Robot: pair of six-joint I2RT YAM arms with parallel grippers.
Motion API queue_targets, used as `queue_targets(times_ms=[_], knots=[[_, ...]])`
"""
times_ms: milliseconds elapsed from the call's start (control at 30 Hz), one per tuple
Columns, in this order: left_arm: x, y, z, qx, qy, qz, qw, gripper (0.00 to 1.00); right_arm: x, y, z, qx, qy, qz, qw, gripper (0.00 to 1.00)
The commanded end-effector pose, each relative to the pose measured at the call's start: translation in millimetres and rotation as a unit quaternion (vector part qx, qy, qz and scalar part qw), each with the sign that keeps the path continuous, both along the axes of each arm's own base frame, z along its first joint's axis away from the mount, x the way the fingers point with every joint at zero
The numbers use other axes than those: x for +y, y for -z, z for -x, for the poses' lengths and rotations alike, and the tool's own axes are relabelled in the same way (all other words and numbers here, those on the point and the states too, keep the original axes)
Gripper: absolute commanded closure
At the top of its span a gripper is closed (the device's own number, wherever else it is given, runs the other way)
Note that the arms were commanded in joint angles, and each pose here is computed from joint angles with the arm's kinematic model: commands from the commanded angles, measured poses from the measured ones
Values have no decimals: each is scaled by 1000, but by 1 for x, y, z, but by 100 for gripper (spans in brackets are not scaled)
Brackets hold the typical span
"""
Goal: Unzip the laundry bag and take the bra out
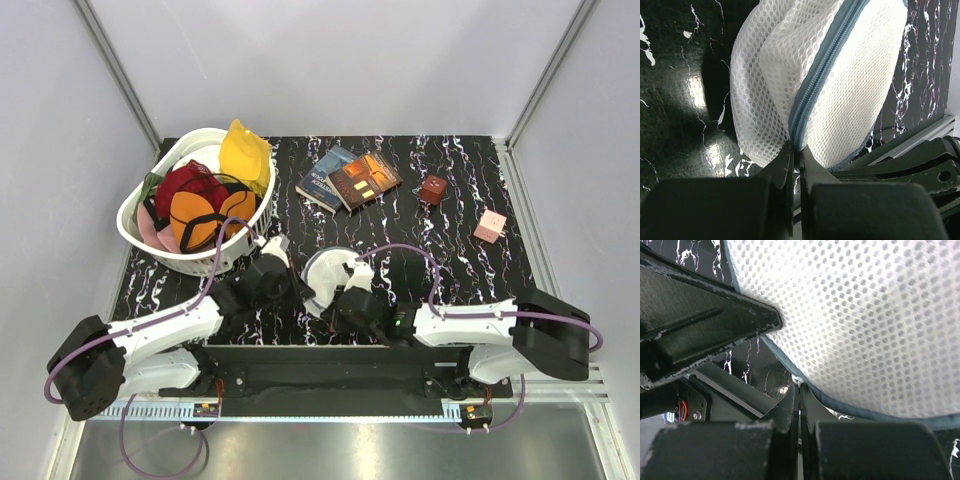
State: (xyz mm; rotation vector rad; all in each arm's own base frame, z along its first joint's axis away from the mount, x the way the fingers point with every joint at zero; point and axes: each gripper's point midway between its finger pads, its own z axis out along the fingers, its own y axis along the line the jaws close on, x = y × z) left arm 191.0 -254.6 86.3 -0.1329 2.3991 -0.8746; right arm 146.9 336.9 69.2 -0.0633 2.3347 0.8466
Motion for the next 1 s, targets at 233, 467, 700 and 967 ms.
queue_targets(times_ms=[233,467,700,967], knots=[[3,-22,-22,-45,-18,0,999,100,-30,6,-1,-8,37,21,999,100],[1,-22,-24,-47,-15,2,999,100,-35,5,-2,-10,43,23,999,100],[-15,-28,-33,-63,19,-5,998,100,-23,0,-1,-9,27,22,999,100],[-17,-21,-39,-53,31,-40,997,49,7,-11,-4,-12,-1,17,1000,100]])
